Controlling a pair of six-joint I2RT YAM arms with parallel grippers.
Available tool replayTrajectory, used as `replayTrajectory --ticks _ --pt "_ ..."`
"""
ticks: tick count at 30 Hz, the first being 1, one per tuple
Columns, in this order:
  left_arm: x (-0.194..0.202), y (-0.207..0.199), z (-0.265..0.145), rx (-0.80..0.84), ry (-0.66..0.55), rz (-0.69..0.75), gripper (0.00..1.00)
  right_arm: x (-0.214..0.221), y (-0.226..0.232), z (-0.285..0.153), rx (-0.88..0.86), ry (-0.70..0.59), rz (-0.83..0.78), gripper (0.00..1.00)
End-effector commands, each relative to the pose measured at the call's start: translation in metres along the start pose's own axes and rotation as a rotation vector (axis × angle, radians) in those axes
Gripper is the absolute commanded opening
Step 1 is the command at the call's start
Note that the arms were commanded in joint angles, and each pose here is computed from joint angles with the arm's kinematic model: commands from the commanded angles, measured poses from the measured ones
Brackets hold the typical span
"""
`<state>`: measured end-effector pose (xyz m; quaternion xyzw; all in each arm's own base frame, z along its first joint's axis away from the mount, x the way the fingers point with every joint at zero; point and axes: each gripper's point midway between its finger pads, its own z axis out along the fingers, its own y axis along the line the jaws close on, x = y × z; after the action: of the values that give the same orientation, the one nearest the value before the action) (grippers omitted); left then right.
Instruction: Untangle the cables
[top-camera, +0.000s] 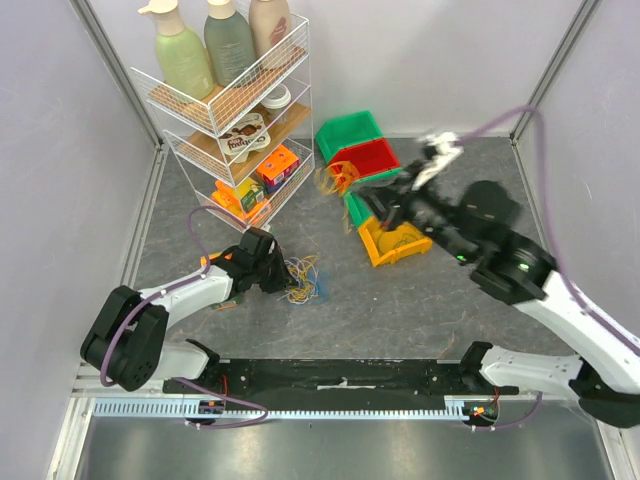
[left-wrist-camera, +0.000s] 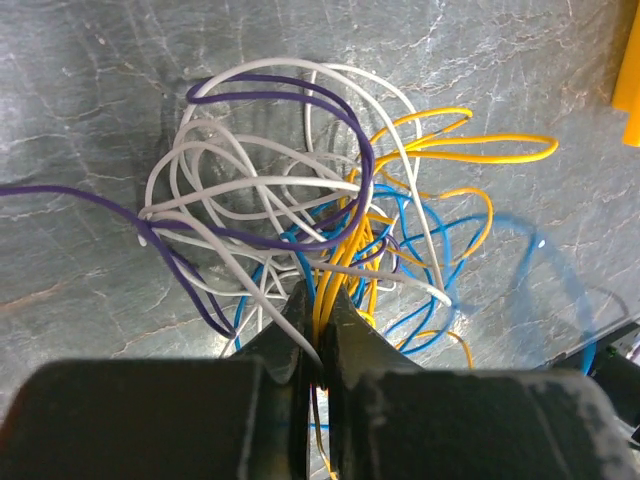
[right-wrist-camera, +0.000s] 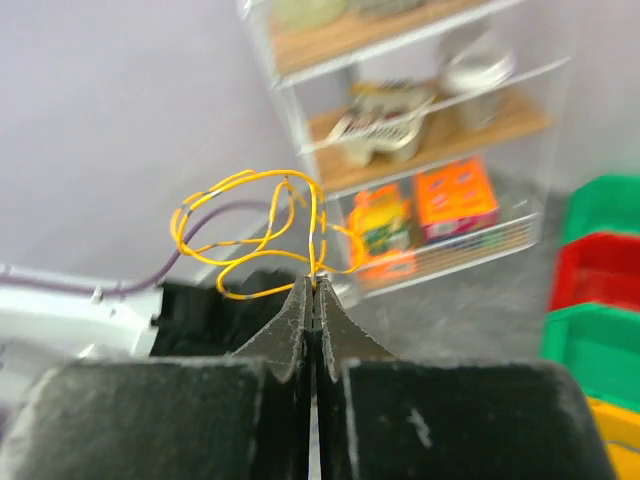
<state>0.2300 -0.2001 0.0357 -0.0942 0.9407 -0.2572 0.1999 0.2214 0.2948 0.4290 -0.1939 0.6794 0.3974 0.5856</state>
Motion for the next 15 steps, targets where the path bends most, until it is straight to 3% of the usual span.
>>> replayTrajectory --ticks 1,4,8,11,13,15 --pt "-0.006 0.01 -0.001 -0.047 -0.038 0.011 0.02 -0.049 -0.06 -0.053 0.36 -0.13 -0.129 0.0" --pt "-0.008 0.012 -0.005 -0.059 -0.053 0.014 0.02 -0.039 -0.109 -0.073 0.636 -0.101 -0.21 0.0" --pt "-0.01 0.01 -0.011 -0.042 -0.069 0.016 0.02 0.001 -0.138 -0.066 0.761 0.006 -0.297 0.0" --pt "-0.013 0.005 -0.016 -0.018 -0.09 0.02 0.02 0.023 -0.149 -0.048 0.73 0.062 -0.286 0.0" --pt "-0.013 -0.001 -0.018 0.006 -0.09 0.027 0.02 0.038 -0.147 -0.032 0.619 0.096 -0.249 0.0" --pt "-0.011 -0.009 -0.022 0.049 -0.073 0.052 0.11 0.052 -0.134 -0.018 0.451 0.126 -0.227 0.0"
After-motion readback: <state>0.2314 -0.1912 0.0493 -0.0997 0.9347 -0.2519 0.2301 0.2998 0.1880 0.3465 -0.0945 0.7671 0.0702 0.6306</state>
